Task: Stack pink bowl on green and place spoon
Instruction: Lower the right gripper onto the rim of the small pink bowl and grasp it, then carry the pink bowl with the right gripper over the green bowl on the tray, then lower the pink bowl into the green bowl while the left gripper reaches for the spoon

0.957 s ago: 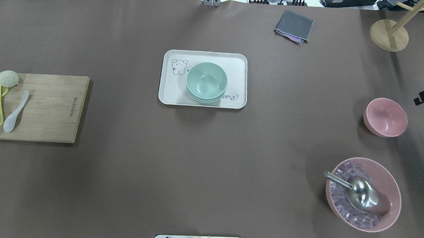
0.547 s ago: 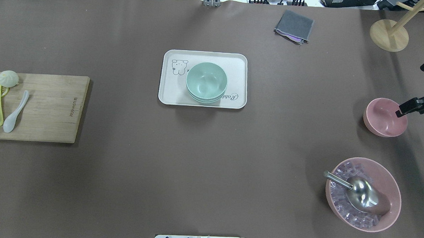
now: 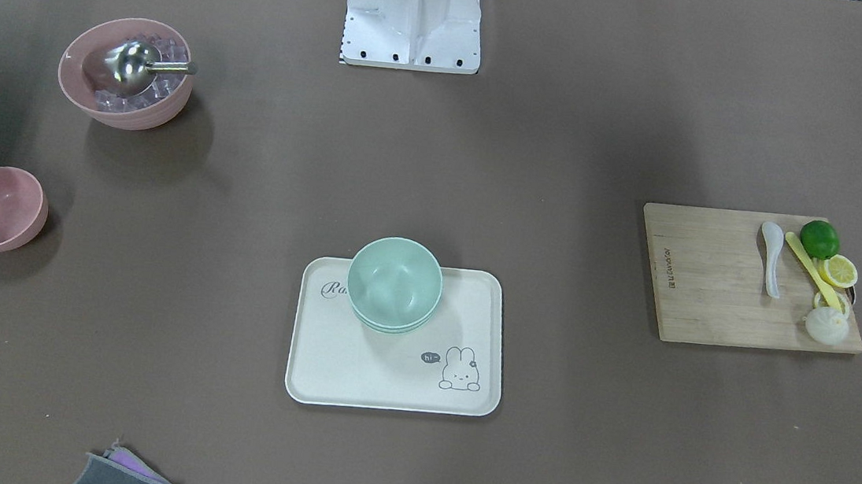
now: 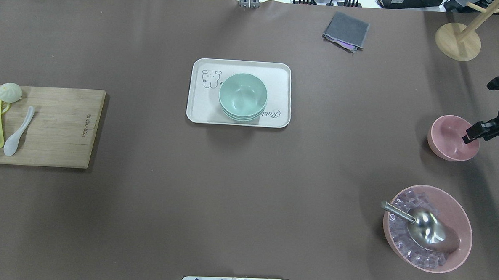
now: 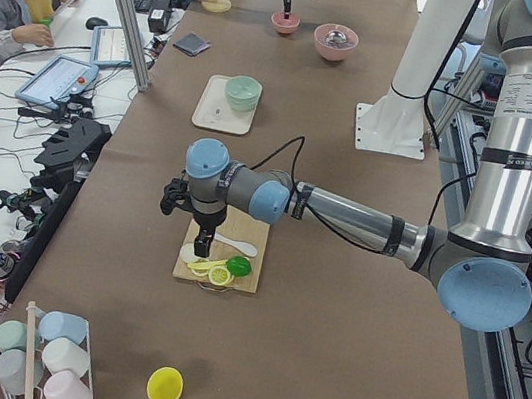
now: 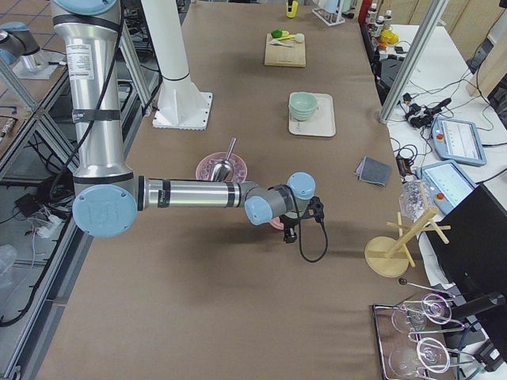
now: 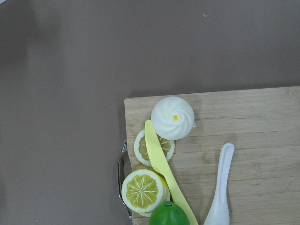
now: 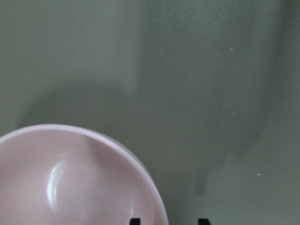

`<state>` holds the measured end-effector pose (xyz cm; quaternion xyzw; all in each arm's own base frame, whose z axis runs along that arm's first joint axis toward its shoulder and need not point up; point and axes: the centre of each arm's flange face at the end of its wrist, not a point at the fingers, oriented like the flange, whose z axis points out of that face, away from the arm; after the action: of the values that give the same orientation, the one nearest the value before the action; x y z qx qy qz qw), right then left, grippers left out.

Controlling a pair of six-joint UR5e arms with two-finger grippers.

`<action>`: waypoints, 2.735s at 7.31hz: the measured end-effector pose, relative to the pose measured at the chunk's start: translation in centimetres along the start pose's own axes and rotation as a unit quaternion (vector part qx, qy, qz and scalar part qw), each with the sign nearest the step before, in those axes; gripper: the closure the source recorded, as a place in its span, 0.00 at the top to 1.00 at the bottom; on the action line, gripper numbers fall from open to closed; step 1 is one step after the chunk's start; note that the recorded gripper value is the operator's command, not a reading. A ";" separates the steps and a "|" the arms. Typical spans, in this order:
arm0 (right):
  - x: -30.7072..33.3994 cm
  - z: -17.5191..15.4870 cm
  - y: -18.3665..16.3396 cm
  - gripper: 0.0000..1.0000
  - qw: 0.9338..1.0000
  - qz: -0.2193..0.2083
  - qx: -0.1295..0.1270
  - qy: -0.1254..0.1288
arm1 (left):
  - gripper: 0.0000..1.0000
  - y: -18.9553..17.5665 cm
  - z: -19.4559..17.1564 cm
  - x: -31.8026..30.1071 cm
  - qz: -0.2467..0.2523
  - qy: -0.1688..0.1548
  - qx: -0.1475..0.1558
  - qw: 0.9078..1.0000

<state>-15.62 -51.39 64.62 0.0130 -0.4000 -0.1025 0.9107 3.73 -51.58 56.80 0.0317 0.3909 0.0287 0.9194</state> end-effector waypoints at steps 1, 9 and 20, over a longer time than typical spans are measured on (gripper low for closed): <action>-0.1 0.0 -0.2 0.00 1.000 -0.001 0.000 -0.002 | 0.98 0.0 0.0 0.1 0.001 0.000 0.000 1.000; -36.8 -8.4 -12.4 0.00 0.969 0.197 0.033 -0.145 | 0.98 -1.3 3.0 5.9 0.040 0.008 -0.025 0.999; -54.8 -5.0 -13.7 1.00 0.956 0.248 0.073 -0.141 | 0.90 -0.6 12.2 12.8 0.095 -0.024 -0.062 0.993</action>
<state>-50.53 -54.25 20.02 -0.0346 -0.5211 0.1549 0.8386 21.41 -51.60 55.96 0.0124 0.3614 0.1391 0.9219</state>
